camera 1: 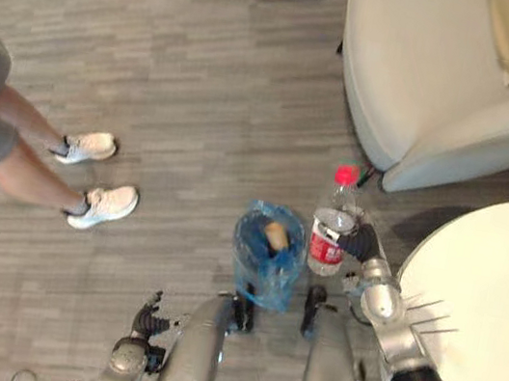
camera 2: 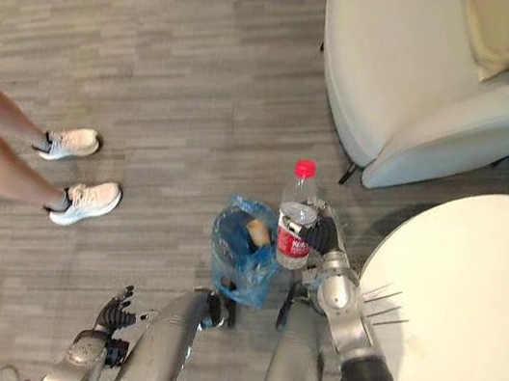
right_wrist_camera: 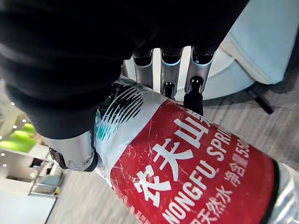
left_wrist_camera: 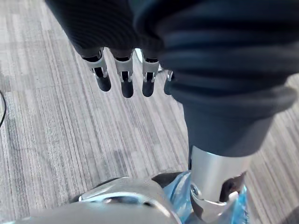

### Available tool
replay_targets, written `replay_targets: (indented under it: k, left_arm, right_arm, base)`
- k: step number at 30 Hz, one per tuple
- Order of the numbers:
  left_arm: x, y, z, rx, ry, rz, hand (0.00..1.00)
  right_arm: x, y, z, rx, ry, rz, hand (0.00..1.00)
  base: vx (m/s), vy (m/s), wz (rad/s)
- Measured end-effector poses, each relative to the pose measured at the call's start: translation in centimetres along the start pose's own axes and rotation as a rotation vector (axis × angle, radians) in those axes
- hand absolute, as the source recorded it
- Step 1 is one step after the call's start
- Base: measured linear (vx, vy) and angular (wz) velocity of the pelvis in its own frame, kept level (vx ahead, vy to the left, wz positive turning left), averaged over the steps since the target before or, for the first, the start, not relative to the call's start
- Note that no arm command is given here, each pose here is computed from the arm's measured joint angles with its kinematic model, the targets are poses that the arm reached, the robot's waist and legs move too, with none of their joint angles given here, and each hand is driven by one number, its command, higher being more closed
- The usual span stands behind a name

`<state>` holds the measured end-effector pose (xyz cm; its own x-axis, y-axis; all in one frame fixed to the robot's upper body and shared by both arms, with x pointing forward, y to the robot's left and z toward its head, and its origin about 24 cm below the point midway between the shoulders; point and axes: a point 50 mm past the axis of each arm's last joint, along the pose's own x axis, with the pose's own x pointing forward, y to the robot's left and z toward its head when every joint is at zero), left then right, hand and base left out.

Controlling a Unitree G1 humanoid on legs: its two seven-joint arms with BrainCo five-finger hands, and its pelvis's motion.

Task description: Gather rubbish on tea table into small bin, then transfer packed bag to large trash can.

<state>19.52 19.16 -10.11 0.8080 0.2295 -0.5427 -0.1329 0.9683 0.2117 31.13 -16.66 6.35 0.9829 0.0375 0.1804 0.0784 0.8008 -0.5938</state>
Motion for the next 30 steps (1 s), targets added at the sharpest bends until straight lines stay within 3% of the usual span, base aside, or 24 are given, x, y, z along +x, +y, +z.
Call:
replay_targets:
  k: [9,14,15,22,30]
  left_arm:
    - [1.6,-1.2,14.2,-0.289,-0.461,0.051,0.0]
    - [1.1,-0.7,15.7,-0.374,-0.52,0.085,0.0]
    - [1.0,-0.8,15.9,-0.384,-0.529,0.086,0.0]
    - [0.7,-1.1,16.5,-0.413,-0.557,0.071,0.0]
    - [0.8,-0.9,16.3,-0.407,-0.549,0.077,0.0]
  right_arm:
    - [5.8,-3.5,7.5,-0.025,-0.205,-0.258,1.0]
    - [7.1,-4.8,9.7,-0.037,-0.255,-0.331,1.0]
    - [7.5,-5.3,9.8,-0.054,-0.254,-0.339,0.0]
    - [8.6,-6.6,8.3,-0.13,-0.167,-0.355,0.0]
    - [7.5,-5.9,8.4,-0.095,-0.194,-0.36,0.0]
  base:
    - [-0.19,-0.063,0.41]
    - [-0.08,0.021,0.17]
    - [-0.09,0.034,0.23]
    - [-0.08,0.026,0.1]
    - [-0.06,0.015,0.04]
